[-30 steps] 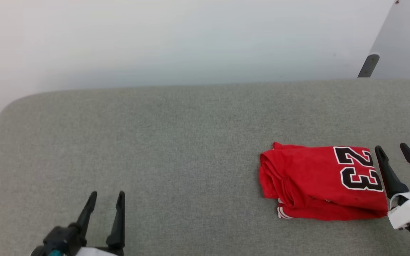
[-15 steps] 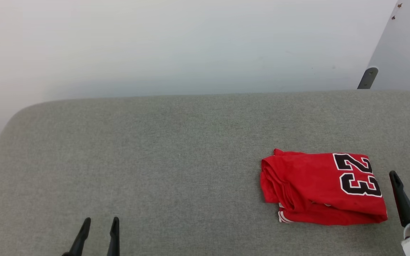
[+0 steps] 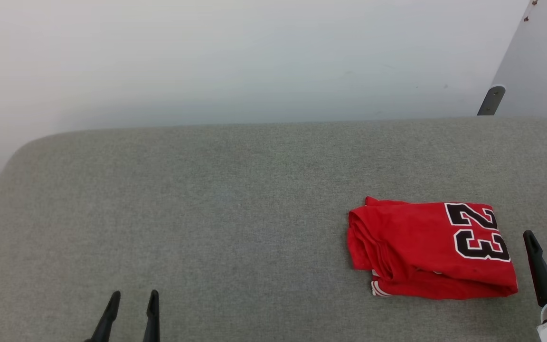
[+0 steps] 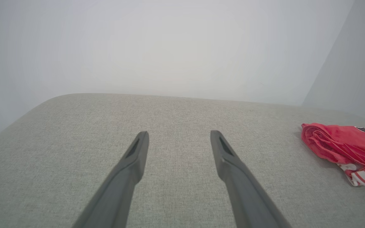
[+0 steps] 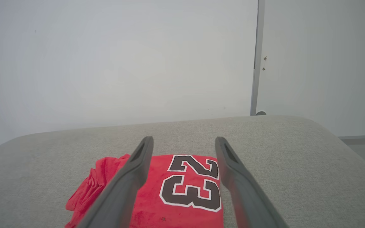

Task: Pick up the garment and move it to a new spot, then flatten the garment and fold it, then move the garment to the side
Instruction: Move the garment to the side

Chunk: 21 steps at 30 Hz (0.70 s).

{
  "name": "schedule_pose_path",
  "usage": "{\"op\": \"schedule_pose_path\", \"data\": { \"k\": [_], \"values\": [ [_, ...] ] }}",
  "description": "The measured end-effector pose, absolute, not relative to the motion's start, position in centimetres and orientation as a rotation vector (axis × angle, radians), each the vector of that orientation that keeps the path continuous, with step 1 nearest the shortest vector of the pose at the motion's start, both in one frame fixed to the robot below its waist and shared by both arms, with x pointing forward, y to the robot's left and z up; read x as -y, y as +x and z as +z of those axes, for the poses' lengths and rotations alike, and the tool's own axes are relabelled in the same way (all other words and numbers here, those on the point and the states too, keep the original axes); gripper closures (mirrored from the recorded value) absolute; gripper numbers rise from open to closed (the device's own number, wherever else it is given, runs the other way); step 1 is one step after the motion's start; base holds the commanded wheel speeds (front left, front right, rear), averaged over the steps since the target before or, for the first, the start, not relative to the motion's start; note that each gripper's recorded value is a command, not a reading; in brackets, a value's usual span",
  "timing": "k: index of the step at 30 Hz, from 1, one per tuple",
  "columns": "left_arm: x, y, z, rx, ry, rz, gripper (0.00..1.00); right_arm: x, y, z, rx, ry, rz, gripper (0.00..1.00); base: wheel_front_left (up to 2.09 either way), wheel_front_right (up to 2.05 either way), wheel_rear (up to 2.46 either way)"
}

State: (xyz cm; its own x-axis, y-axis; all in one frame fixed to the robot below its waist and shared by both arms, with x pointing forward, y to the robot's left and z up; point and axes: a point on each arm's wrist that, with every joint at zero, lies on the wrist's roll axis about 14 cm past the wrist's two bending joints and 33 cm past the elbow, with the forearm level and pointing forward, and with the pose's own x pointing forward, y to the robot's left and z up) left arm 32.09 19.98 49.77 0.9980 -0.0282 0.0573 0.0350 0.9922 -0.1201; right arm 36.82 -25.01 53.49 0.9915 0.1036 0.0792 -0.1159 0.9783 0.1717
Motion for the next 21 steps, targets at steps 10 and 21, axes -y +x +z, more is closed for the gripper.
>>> {"op": "schedule_pose_path", "data": {
  "k": [10, 21],
  "values": [
    [-19.5, 33.1, 50.1, 0.067, -0.135, -0.037, 0.0, 23.7, 38.3, 53.8, 0.03, 0.179, 0.156, 0.0, 0.0, 0.0, 0.0],
    [-17.5, 37.7, 50.4, 0.083, -0.165, -0.087, 0.0, 24.2, 42.7, 48.5, -0.545, 0.127, 0.229, 0.0, 0.0, 0.0, 0.0]
  ]
}}
